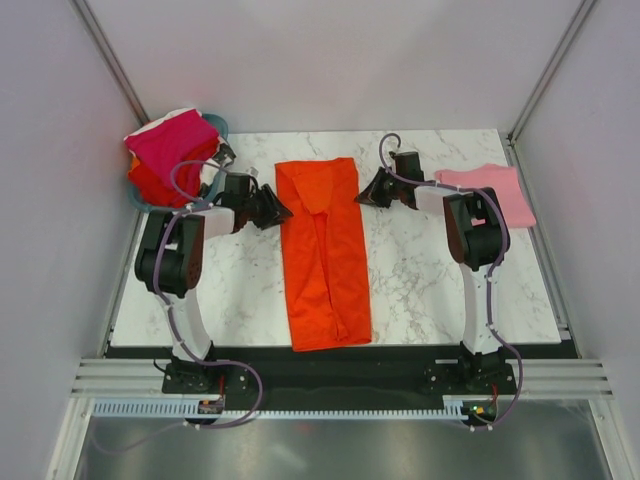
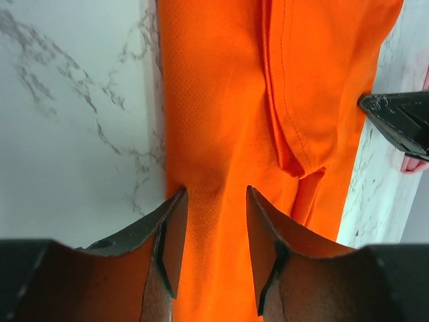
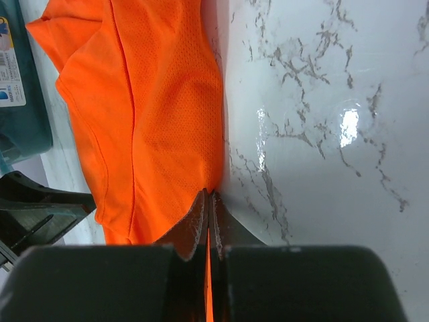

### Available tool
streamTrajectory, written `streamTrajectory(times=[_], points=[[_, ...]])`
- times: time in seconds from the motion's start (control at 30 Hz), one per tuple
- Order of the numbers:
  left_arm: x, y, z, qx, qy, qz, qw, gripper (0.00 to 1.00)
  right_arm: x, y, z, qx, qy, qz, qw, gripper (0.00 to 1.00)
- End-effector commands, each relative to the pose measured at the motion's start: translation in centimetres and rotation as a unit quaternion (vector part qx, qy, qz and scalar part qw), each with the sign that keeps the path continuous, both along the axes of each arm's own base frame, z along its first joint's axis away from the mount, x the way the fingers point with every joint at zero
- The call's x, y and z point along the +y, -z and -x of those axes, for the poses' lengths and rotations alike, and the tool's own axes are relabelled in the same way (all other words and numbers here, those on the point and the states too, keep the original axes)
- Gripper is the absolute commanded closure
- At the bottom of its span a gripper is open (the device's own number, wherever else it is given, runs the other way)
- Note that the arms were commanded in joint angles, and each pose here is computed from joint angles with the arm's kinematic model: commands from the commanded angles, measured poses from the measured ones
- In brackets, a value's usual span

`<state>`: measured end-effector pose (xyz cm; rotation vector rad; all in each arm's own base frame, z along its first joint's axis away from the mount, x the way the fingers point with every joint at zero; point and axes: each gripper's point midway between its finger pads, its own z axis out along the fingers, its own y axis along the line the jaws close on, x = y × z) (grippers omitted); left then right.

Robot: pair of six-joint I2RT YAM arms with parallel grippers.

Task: Fold and stack the t-shirts
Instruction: Fold the tshirt

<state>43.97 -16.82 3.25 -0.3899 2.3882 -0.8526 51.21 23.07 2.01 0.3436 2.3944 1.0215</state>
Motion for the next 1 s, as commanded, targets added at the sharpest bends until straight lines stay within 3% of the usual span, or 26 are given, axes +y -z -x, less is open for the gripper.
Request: streamTrajectory(times=[0.0, 0.47, 0.5, 0.57, 0.63, 0.73, 0.97], points=[[1.1, 0.1, -1.9, -0.011, -0.027, -0.018, 0.999, 0.53, -1.4, 2.4, 0.0, 0.019, 0.021, 0.030, 0.999, 1.00], [-0.4, -0.6, -5.4, -0.024, -0.019, 0.008, 0.999, 0.54, -3.1, 1.7, -3.7, 0.002, 0.059, 0.016, 0.998, 0.99], [-0.5, -0.8, -5.8, -0.028, -0.019, 0.009, 0.999, 0.54, -3.0, 1.5, -4.1, 0.001, 0.061, 0.014, 0.998, 0.96], [-1.0, -1.3, -7.0, -0.041, -0.014, 0.020, 0.999, 0.53, -2.9, 0.9, -4.7, -0.002, 0.063, 0.008, 0.998, 0.67], [-1.5, -2.0, -7.3, -0.048, -0.003, 0.032, 0.998, 0.52, -3.0, 0.4, -4.6, -0.002, 0.065, 0.008, 0.998, 0.50], [-1.9, -6.0, -6.6, -0.097, 0.005, 0.041, 0.994, 0.50, -3.4, -1.3, -3.6, -0.015, 0.066, 0.020, 0.998, 0.48], [-1.2, -9.8, -0.2, -0.116, 0.005, -0.004, 0.993, 0.46, -3.8, -6.1, 2.9, -0.043, 0.049, 0.049, 0.997, 0.52]])
